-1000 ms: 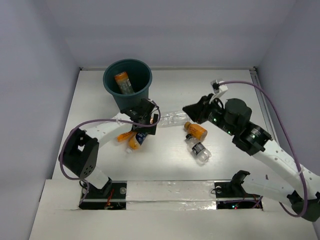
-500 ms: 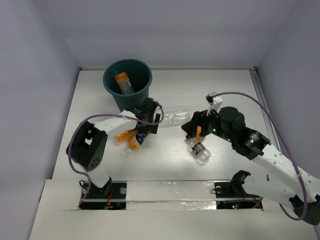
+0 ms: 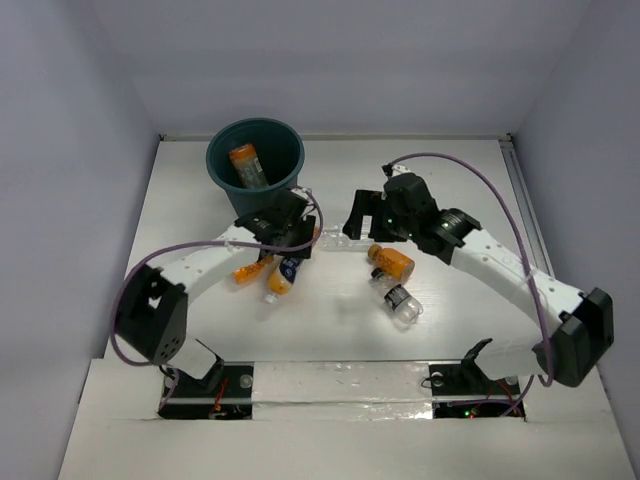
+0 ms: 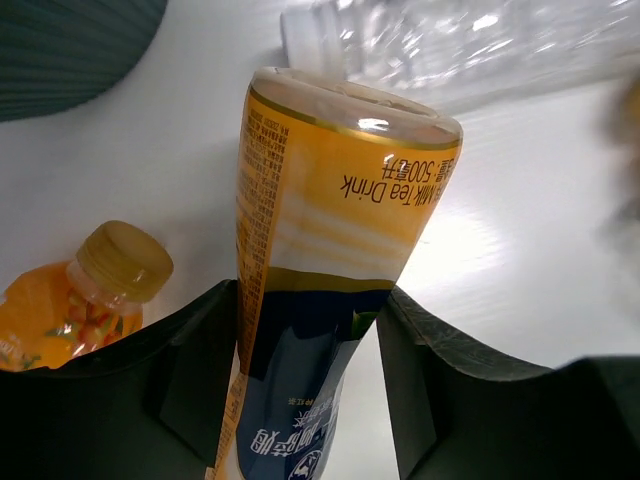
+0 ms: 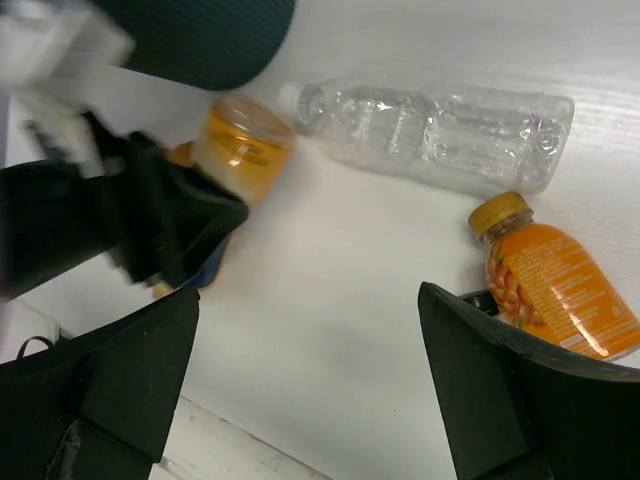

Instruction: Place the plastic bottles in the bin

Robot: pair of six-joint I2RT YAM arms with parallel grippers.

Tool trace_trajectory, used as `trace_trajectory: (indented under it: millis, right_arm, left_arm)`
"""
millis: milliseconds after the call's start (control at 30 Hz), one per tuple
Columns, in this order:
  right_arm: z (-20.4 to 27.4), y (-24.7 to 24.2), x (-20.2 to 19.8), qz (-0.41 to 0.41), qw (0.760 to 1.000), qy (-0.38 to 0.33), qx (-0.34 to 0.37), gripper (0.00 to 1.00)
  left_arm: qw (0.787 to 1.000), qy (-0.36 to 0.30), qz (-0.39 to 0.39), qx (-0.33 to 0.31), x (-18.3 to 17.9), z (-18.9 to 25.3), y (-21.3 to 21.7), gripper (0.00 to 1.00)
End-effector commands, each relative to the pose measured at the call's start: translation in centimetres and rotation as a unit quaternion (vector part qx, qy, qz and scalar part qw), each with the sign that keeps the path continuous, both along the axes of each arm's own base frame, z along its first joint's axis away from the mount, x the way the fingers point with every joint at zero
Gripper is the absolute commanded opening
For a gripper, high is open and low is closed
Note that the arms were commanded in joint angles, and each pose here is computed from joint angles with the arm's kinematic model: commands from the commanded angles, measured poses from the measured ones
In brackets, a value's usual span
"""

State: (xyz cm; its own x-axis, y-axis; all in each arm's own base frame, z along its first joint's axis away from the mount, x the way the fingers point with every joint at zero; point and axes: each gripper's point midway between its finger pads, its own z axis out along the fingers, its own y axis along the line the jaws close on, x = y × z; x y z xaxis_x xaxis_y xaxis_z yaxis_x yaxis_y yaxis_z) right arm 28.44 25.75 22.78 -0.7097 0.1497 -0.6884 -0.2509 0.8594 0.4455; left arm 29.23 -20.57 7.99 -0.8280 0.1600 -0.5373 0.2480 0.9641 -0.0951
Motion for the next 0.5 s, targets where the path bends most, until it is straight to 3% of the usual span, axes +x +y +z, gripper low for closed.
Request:
trace_trajectory:
  millis: [0, 133, 200, 300, 467]
  right_arm:
    - [0.1, 0.9, 1.8, -0.041, 0.999, 0.028, 0.019, 0.95]
    - [-1.4, 1.3, 4.0, 0.002, 0.998, 0.002, -0.061, 0.91]
    - [-1.0, 1.8, 4.7, 0.071, 0.991, -0.043, -0.108, 0.92]
    - [-1.0, 2.4, 6.1, 0.137, 0.973, -0.083, -0.165, 0.92]
    - [-3.4, 3.8, 7.9, 0.215, 0.946, -0.083, -0.229, 0.94]
  left_arm:
    - [0.995, -0.058, 0.000, -0.085, -0.1, 6.2, -1.5, 0.42]
    - [0.987, -0.096, 0.003, -0.127, -0.7, 10.7, -1.3, 0.41]
    - [0.982, -0.119, 0.004, -0.146, -1.2, 13.3, -1.0, 0.41]
    - [0.973, -0.153, 0.006, -0.170, -1.7, 17.2, -0.5, 0.41]
    - [0.956, -0.225, 0.039, -0.185, -1.9, 24.2, 2.2, 0.41]
